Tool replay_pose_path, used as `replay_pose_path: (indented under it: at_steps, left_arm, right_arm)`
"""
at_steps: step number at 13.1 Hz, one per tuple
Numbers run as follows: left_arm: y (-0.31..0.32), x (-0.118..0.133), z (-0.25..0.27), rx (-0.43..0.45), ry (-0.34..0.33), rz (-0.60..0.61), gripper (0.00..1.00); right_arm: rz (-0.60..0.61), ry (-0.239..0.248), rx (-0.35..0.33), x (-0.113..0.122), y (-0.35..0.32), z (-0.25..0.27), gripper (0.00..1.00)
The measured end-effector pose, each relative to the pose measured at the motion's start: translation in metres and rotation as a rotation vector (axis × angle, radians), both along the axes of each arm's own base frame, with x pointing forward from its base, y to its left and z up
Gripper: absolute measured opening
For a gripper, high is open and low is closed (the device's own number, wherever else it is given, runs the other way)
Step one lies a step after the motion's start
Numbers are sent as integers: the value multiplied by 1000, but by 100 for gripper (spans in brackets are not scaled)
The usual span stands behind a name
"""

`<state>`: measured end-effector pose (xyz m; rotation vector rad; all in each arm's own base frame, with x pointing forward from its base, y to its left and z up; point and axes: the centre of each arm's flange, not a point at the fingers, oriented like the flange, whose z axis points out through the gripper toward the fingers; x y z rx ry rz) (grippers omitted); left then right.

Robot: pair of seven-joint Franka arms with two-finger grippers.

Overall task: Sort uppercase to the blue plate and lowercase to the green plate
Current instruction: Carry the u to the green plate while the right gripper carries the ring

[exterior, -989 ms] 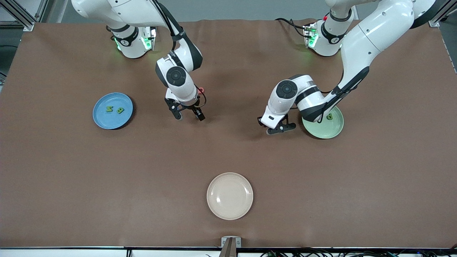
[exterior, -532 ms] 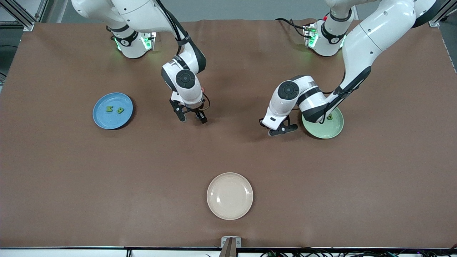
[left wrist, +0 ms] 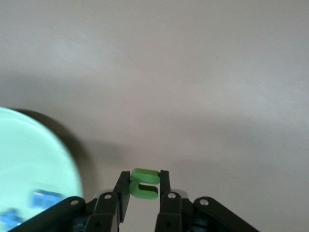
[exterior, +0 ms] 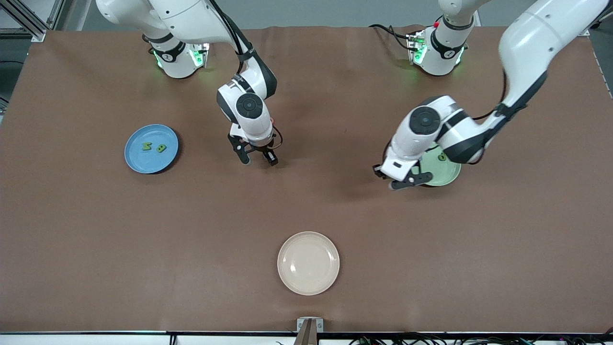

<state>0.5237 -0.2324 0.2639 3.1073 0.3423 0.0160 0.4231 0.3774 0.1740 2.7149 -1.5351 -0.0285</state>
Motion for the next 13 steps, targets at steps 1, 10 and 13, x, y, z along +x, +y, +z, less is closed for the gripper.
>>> replay_pose_path:
  at_steps: [1,10,13]
  left_arm:
    - [21,3,0,1,9,-16,29]
    - [102,-20,-41,53,82,-103,29]
    - [118,-25,-54,74,85,-115,29]
  right_arm:
    - [0,-1,1,1,0,1,51]
    - [62,65,-62,12,-23,7,36]
    - [123,131,-82,30,-59,32,36]
